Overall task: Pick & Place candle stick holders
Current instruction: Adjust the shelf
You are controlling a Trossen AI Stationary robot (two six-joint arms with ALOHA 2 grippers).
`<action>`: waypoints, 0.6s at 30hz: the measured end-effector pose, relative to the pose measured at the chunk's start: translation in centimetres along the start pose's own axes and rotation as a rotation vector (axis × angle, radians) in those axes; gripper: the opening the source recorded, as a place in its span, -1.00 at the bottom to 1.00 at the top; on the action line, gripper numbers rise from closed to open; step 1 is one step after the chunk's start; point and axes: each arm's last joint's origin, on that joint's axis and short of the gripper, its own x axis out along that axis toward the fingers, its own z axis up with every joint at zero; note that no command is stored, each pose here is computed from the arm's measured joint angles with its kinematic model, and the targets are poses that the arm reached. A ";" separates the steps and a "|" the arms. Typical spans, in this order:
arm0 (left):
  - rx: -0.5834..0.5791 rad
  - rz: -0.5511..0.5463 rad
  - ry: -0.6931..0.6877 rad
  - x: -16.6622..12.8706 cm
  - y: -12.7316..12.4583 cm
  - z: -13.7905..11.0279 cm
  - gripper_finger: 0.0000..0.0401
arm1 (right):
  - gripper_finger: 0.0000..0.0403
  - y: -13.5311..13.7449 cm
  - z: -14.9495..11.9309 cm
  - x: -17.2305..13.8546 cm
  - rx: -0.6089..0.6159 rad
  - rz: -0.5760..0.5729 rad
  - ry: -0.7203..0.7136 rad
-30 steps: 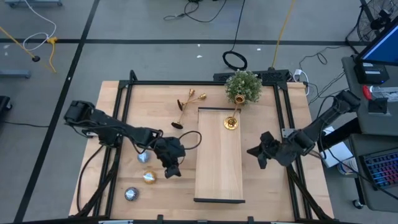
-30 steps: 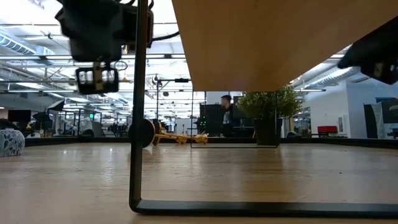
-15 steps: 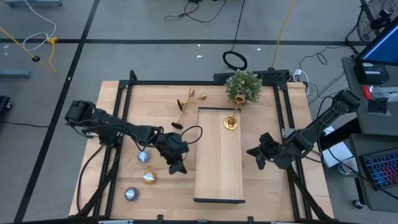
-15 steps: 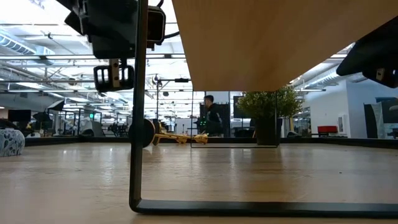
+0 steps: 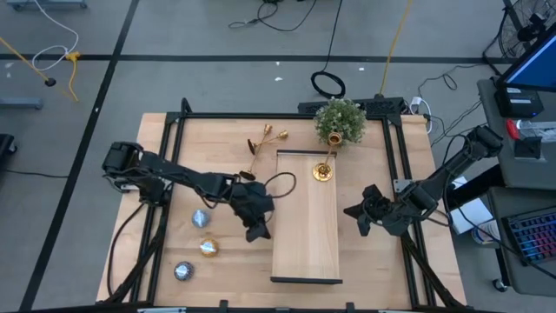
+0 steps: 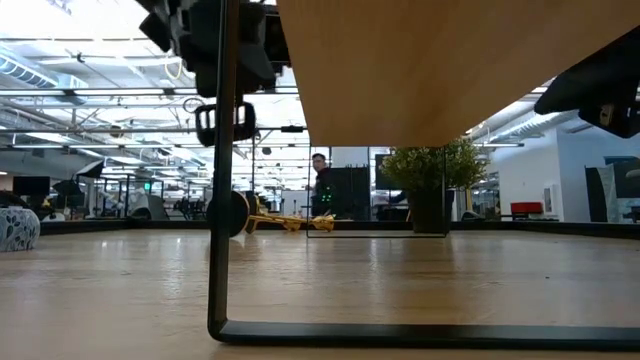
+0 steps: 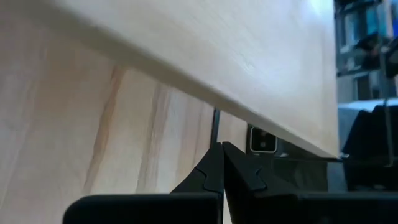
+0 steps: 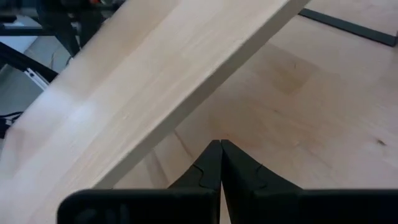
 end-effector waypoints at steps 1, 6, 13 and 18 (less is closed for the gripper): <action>0.014 0.000 0.005 0.3 -0.2 0.3 -1.00 | -1.00 0.1 0.0 0.0 0.003 0.004 -0.002; 0.046 -0.005 -0.001 0.4 -0.9 0.8 -1.00 | -1.00 0.3 0.2 0.0 -0.002 0.021 -0.030; 0.039 0.006 -0.007 0.2 -0.7 0.9 -1.00 | -1.00 0.3 0.2 0.1 -0.008 0.018 -0.043; 0.034 0.004 -0.006 0.2 -0.8 0.9 -1.00 | -1.00 0.3 0.2 0.0 -0.012 0.016 -0.052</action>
